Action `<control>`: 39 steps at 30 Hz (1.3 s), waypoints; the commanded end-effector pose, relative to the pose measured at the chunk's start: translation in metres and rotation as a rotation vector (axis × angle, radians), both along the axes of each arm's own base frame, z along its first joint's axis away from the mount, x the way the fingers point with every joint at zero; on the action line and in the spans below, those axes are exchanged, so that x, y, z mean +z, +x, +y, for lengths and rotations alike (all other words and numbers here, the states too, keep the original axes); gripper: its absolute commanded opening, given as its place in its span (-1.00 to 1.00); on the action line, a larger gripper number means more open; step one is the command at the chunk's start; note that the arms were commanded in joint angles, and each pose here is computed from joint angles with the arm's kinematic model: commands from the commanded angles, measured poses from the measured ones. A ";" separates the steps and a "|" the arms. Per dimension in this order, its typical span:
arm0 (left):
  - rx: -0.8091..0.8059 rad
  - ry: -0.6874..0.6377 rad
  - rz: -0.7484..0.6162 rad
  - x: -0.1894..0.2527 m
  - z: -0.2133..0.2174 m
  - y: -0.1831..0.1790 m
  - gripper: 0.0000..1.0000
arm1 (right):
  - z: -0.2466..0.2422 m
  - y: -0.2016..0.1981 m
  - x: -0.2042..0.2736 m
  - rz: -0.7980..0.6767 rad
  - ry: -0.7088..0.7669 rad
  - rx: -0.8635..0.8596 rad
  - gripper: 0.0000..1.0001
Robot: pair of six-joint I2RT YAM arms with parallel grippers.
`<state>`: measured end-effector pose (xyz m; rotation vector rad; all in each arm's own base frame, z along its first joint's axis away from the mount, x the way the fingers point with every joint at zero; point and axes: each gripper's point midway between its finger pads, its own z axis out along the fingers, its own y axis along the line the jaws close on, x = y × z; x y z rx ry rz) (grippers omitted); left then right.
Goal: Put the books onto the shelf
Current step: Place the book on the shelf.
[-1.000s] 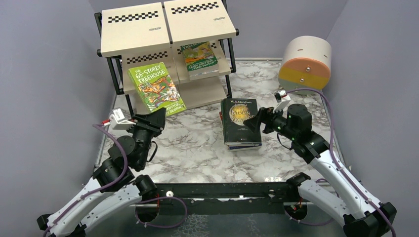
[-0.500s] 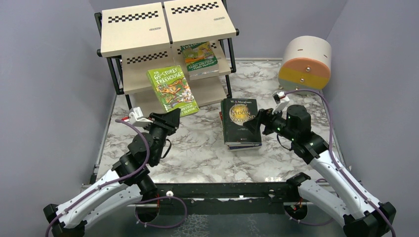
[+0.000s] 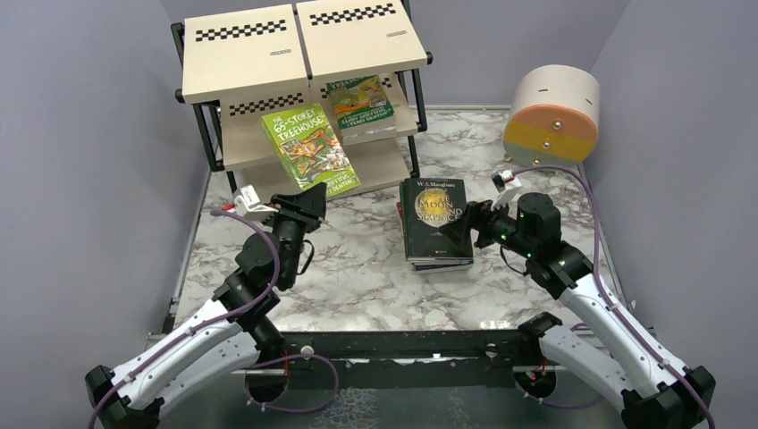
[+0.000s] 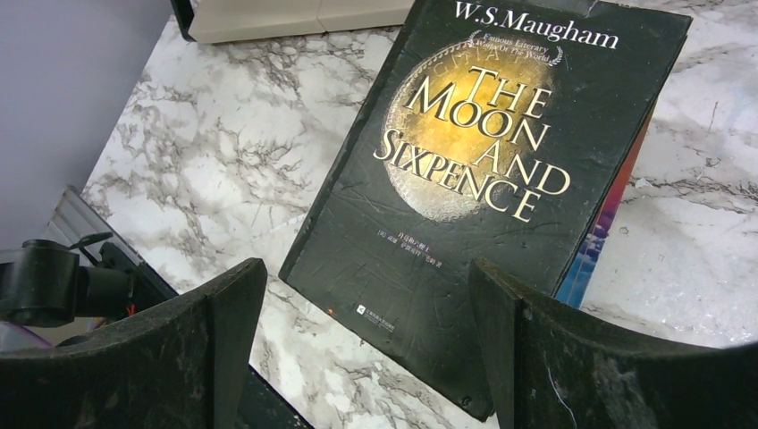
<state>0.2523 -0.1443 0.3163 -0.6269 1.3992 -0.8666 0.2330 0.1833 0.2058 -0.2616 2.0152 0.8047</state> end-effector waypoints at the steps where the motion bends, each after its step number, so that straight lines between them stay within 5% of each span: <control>1: -0.022 -0.141 -0.080 0.030 0.006 0.005 -1.00 | 0.005 0.000 0.012 -0.049 0.020 0.029 0.63; 28: -0.165 -0.203 0.048 0.042 0.074 0.114 -1.00 | 0.003 0.001 0.008 -0.029 0.013 0.010 0.63; 39: -0.257 -0.220 0.082 0.037 0.098 0.129 -1.00 | 0.006 0.006 0.009 -0.025 0.022 0.006 0.63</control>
